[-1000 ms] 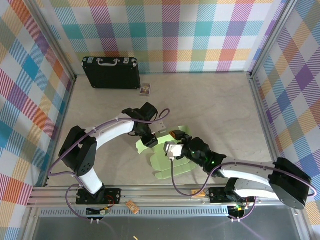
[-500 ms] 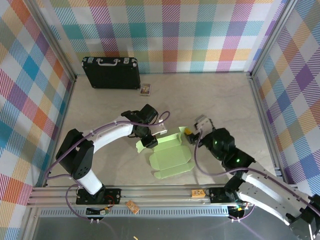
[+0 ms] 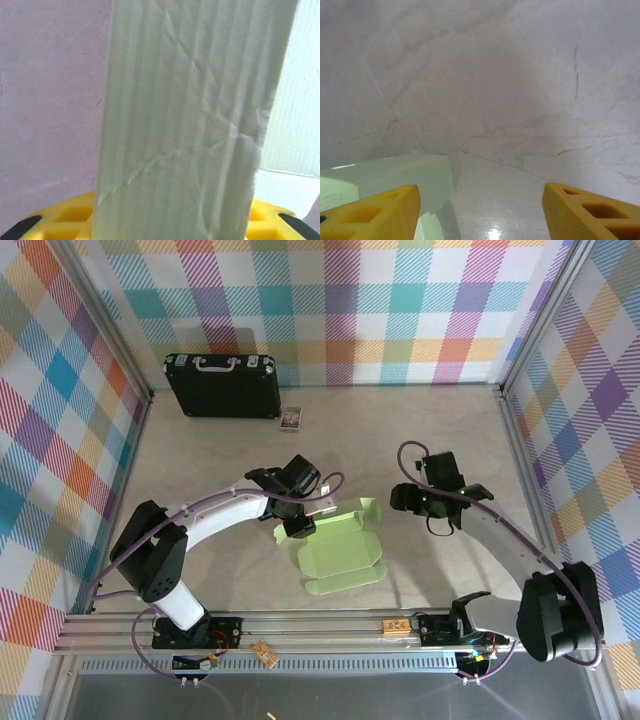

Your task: Fold the paper box

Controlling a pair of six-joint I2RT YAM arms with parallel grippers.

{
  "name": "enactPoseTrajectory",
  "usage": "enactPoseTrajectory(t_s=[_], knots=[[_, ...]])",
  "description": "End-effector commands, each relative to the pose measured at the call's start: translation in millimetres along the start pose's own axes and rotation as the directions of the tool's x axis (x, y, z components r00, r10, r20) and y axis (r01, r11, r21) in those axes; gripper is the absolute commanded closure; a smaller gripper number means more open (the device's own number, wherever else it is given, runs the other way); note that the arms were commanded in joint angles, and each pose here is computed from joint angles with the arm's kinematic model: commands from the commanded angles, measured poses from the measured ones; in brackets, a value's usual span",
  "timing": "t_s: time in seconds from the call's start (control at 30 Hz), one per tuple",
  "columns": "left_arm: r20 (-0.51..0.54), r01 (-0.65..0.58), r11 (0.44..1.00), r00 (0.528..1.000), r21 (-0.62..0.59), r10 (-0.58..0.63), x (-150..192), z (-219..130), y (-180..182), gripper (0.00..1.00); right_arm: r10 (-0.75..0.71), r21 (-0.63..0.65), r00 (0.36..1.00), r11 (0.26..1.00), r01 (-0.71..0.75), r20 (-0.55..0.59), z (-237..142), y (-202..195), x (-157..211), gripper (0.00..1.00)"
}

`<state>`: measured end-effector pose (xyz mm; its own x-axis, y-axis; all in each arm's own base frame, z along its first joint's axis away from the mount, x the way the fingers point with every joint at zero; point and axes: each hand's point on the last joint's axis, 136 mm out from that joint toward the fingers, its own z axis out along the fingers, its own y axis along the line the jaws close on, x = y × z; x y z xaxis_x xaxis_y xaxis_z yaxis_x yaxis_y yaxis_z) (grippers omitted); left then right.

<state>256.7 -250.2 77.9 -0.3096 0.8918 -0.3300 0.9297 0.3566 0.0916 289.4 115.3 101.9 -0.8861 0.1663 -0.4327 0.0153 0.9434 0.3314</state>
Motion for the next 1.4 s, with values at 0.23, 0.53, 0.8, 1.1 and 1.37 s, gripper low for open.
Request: enactPoseTrajectory(t_s=[0.23, 0.53, 0.8, 1.1, 1.37], knots=[[-0.031, -0.041, 0.998, 0.999, -0.043, 0.04, 7, 2, 1, 0.58, 0.086, -0.059, 0.987, 0.994, -0.095, -0.134, 25, 6, -5, 0.45], [-0.049, -0.036, 0.998, 0.998, -0.046, 0.034, 10, 3, 3, 0.58, 0.073, -0.127, 0.981, 0.987, -0.097, -0.181, 38, 12, 10, 0.45], [-0.046, 0.004, 1.0, 0.999, 0.003, -0.004, 10, 4, 6, 0.59, 0.091, -0.106, 0.979, 0.988, -0.112, -0.184, 47, 10, 4, 0.46], [-0.017, 0.084, 0.991, 0.996, 0.102, -0.083, 7, 2, 12, 0.59, 0.07, -0.115, 0.983, 0.989, -0.09, -0.171, 48, 7, 9, 0.34], [-0.054, 0.157, 0.966, 0.987, 0.204, -0.149, 8, 4, 18, 0.58, 0.059, -0.131, 0.977, 0.988, -0.087, -0.206, 57, 11, 5, 0.36]])
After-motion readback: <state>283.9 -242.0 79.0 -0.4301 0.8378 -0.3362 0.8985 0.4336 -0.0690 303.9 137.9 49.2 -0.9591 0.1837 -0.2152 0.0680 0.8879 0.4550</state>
